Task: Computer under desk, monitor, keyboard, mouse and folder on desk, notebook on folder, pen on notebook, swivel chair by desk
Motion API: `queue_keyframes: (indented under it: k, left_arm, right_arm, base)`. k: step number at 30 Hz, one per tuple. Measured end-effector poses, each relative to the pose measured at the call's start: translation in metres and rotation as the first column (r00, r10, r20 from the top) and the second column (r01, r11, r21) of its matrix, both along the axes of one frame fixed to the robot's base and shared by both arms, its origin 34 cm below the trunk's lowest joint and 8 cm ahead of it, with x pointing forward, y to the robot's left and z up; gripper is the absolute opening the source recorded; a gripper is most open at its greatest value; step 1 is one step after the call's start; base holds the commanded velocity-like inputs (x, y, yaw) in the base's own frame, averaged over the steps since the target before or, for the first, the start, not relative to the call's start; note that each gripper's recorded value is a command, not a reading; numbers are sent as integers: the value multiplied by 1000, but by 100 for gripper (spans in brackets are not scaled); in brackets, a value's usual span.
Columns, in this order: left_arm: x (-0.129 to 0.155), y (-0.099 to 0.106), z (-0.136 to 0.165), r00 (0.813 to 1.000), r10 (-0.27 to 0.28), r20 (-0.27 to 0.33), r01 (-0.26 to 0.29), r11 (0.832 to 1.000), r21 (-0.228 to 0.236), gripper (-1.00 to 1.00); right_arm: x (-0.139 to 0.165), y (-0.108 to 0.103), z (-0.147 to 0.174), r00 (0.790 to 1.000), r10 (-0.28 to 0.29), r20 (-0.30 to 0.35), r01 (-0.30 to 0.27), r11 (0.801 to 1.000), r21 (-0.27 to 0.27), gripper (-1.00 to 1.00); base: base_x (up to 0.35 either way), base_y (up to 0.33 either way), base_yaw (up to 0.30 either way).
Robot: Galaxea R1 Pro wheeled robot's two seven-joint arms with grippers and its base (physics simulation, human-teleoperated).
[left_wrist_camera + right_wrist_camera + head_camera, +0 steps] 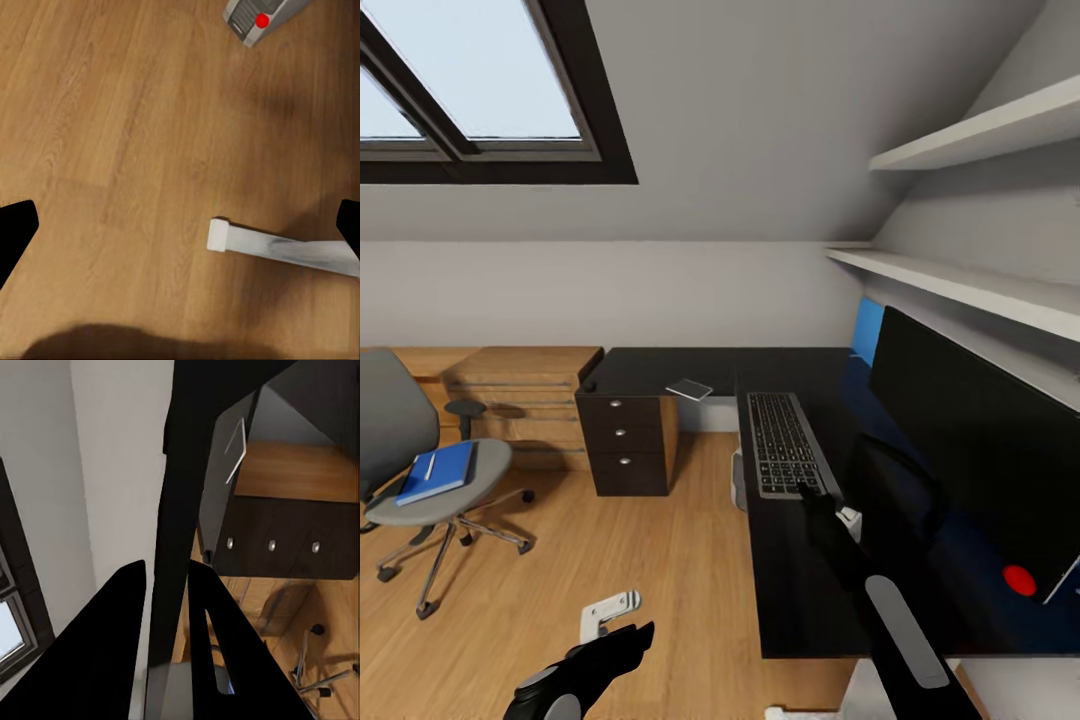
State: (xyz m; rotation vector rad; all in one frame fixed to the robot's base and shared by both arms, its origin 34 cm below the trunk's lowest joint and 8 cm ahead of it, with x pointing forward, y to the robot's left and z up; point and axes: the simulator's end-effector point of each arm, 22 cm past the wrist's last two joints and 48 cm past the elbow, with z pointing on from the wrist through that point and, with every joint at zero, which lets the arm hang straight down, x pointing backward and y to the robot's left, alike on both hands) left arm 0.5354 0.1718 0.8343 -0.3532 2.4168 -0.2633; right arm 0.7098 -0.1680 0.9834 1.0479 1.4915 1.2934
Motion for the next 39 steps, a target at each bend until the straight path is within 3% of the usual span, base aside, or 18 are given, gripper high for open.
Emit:
queue_keyframes:
  k: [17,19,21,22,25,39]
  left_arm:
    - [0,2,1,1000,2,2,-2,1000,0,100]
    - [0,2,0,1000,2,2,-2,1000,0,100]
    - [0,0,0,1000,0,1,0,1000,-2,100]
    - [0,0,0,1000,0,1,0,1000,-2,100]
    - [0,0,0,1000,-1,2,1,1000,-2,100]
    - [1,2,0,1000,2,2,-2,1000,0,100]
  right_arm:
    - [0,1,2,1000,-11,2,11,999,48,-100]
    - [-1,-1,-7,1000,-14,-18,15,999,42,-100]
    - [-8,-8,-62,990,-29,-136,33,999,27,-100]
    - [-9,-9,-68,988,-29,-150,33,999,25,-100]
    - [-7,-15,-66,988,-56,-143,60,998,22,-100]
    - [-10,-16,-81,983,-60,-175,64,998,14,-100]
  base:
    - [10,-27,0]
    - [184,-170,0]
    - [66,-63,0]
    - [10,-9,0]
    - [4,-112,0]
    - [-10,-170,0]
